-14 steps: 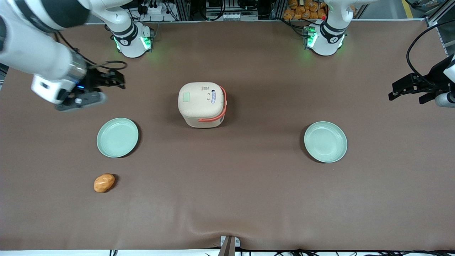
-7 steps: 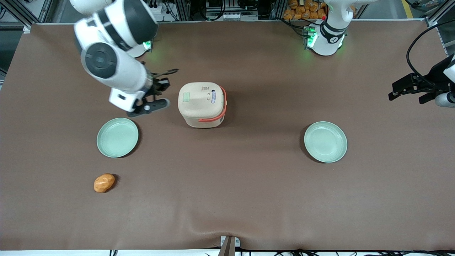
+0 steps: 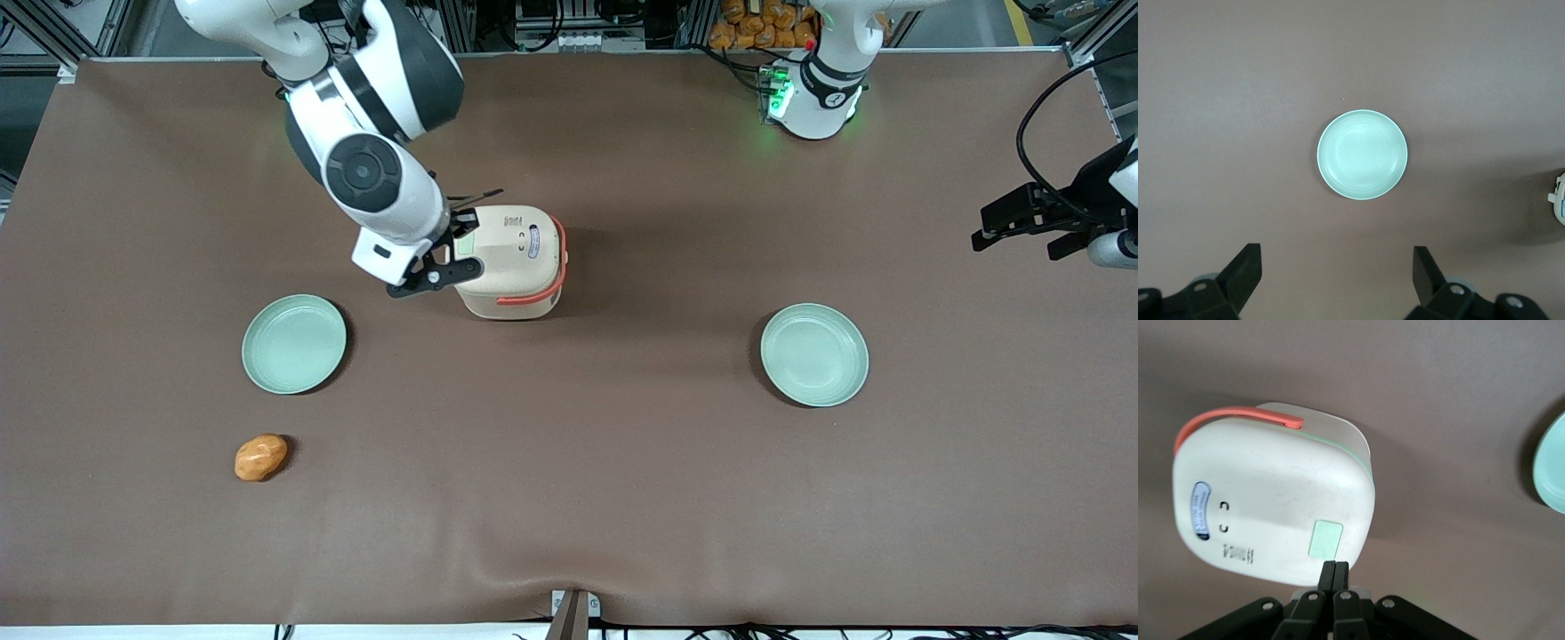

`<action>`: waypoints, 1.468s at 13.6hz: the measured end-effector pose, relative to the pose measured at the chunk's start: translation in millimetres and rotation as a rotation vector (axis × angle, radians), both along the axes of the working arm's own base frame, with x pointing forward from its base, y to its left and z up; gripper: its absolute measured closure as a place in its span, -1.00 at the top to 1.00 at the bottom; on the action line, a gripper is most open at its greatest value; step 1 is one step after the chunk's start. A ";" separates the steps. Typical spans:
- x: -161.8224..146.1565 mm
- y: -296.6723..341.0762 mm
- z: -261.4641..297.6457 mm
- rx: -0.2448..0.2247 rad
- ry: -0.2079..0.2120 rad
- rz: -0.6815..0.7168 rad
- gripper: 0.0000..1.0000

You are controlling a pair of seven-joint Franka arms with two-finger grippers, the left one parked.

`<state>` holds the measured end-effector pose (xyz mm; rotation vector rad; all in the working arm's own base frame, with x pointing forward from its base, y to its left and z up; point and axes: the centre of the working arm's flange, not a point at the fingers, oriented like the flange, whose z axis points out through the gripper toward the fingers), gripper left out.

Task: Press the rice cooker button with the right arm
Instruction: 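Press down on the rice cooker's green lid button with the right gripper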

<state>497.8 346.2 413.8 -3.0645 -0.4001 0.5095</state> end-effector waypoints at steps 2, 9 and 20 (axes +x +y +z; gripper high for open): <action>-10.9 9.4 -23.3 -0.033 0.026 -0.013 -0.98; -40.1 30.4 -54.6 -0.111 0.059 -0.076 -0.98; -32.3 25.7 -62.4 -0.112 0.047 -0.099 -0.98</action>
